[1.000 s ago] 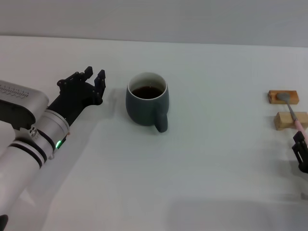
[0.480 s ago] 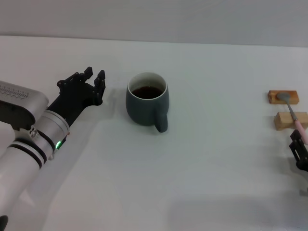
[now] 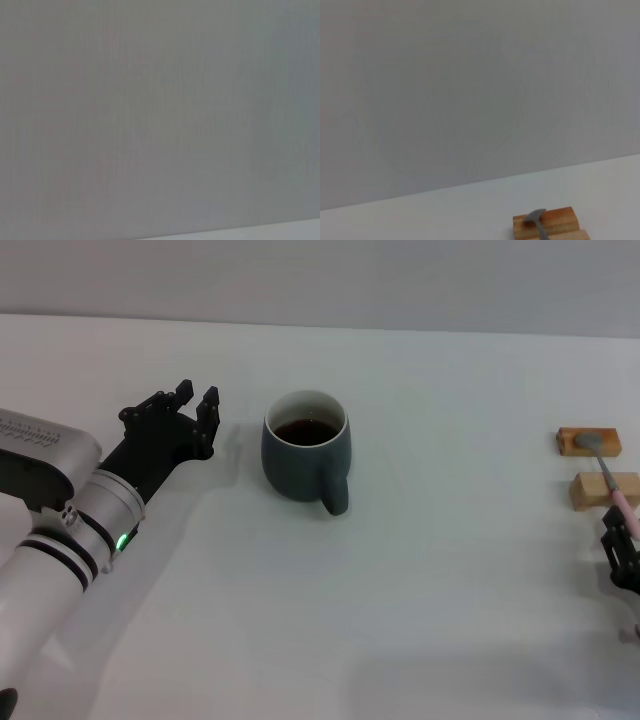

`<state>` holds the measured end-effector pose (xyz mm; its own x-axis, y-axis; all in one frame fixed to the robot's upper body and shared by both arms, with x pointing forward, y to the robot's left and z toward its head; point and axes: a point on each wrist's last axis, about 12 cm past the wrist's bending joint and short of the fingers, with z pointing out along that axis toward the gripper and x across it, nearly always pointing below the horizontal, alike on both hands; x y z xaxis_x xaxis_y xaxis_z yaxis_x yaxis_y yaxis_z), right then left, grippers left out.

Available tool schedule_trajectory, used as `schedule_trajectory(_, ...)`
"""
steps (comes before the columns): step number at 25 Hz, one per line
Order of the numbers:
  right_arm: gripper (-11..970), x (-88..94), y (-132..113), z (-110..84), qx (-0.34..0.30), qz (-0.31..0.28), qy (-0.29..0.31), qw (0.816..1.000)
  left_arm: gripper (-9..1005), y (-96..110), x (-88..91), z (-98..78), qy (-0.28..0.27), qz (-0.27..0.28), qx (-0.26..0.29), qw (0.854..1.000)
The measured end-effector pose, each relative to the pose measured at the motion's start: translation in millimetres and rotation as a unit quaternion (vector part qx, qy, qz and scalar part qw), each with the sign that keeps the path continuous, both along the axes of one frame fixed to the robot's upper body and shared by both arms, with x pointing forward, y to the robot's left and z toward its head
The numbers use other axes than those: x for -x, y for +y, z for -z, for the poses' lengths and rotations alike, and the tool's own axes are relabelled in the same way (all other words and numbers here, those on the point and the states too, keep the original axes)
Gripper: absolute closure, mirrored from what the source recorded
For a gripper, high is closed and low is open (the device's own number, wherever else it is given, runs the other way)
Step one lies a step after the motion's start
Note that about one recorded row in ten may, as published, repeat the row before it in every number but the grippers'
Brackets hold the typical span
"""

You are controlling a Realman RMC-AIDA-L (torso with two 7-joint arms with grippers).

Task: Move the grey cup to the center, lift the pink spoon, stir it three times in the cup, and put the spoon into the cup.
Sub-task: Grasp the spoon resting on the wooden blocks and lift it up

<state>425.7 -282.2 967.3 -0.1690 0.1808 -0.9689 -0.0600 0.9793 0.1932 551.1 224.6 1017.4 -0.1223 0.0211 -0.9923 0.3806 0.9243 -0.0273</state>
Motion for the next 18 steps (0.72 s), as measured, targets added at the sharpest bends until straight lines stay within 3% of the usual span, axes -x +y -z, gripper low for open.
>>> schedule_trajectory(5, 414, 0.0, -0.1, 1.0, 0.0, 0.0, 0.004, 1.0, 690, 0.0, -0.1, -0.1, 0.0, -0.001, 0.001, 1.0)
schedule_trajectory(8, 525, 0.1, -0.3, 1.8, 0.001, 0.001, 0.008, 1.0, 690, 0.0, -0.2, -0.1, 0.0, -0.001, 0.002, 1.0)
schedule_trajectory(18, 546, -0.1, -1.2, 2.7, 0.004, 0.001, 0.011, 1.0, 690, 0.0, -0.3, -0.2, 0.001, -0.001, 0.004, 1.0)
